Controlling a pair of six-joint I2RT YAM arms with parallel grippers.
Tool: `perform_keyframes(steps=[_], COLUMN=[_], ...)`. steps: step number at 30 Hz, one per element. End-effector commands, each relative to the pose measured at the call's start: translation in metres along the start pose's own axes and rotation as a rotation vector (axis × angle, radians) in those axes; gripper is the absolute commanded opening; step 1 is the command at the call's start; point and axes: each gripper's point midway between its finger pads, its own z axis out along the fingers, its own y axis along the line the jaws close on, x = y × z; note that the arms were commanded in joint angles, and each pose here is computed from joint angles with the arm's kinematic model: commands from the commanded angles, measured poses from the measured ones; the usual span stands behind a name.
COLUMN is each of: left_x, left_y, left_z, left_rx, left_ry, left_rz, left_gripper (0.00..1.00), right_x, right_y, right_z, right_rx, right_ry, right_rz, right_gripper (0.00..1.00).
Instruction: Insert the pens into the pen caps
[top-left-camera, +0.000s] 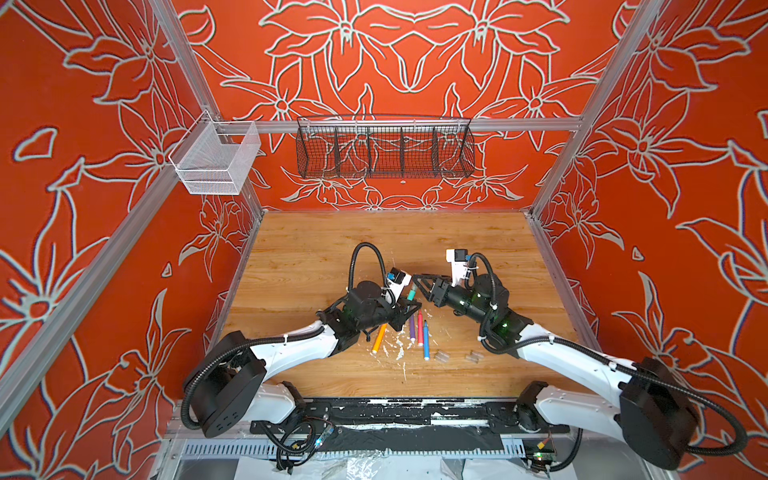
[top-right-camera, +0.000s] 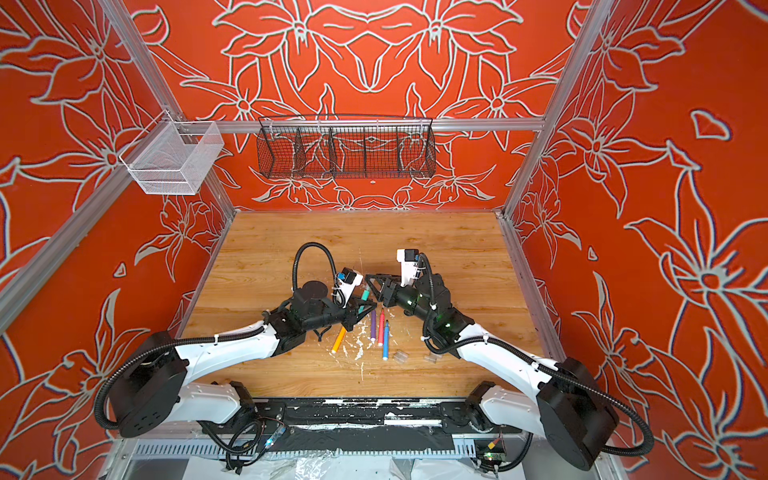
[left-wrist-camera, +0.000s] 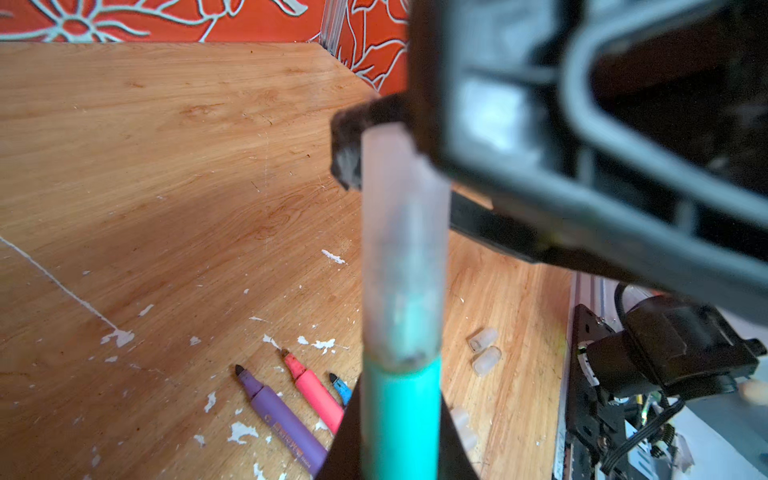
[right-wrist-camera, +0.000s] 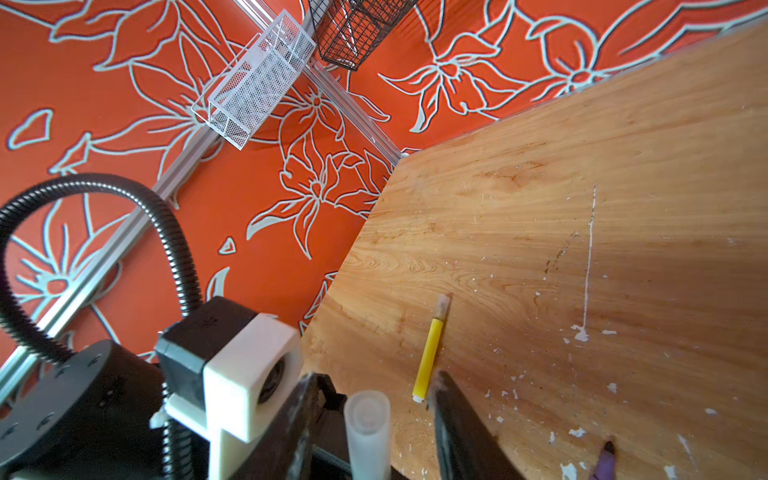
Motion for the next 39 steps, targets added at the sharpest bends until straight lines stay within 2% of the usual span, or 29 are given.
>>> perform_keyframes(steps=[1, 5, 10, 12, 16, 18, 20, 28, 34, 39], left_x=[-0.017, -0.015, -0.016, -0.016, -0.032, -0.046, -0.064, -0.134, -0.157, -0.172], left_y=[-0.009, -0.009, -0.003, 0.000, 0.012, 0.022, 0.022, 0.023, 0.028, 0.028], left_z=[0.000, 0.002, 0.002, 0.003, 0.001, -0.003, -0.009, -0.034, -0.051, -0.063], left_rx=[-0.003, -0.004, -0.035, -0.050, -0.119, -0.157, -0.132, -0.203, -0.230, -0.200], left_ry=[-0.037, -0.028, -0.034, -0.036, -0.060, -0.118, -0.179, -0.342, -0.403, -0.433], left_rz=[0.064, 0.063, 0.049, 0.030, -0.037, -0.103, -0.127, -0.009, 0.033, 0.037], left_gripper=[0.00, 0.00, 0.00, 0.00, 0.00, 0.00, 0.00, 0.00, 0.00, 0.00], right_x=[-0.002, 0.000, 0.007, 0.011, 0.017, 0.020, 0.023, 0.042, 0.061, 0.070], right_y=[-0.003, -0.003, 0.003, 0.002, 0.004, 0.002, 0.003, 0.016, 0.032, 0.031], right_z=[-0.002, 0.001, 0.011, 0.014, 0.017, 0.016, 0.015, 0.010, 0.014, 0.020], right_rx=[0.012, 0.005, -0.028, -0.033, -0.045, -0.033, -0.032, -0.067, -0.079, -0.093], right_ry=[-0.007, 0.009, 0.064, 0.077, 0.090, 0.093, 0.115, 0.165, 0.203, 0.233], right_rz=[-0.005, -0.001, -0.005, 0.000, -0.008, -0.022, -0.043, -0.121, -0.201, -0.190], right_gripper=[0.38, 0.26, 0.05, 0.00, 0.00, 0.00, 0.00, 0.00, 0.00, 0.00])
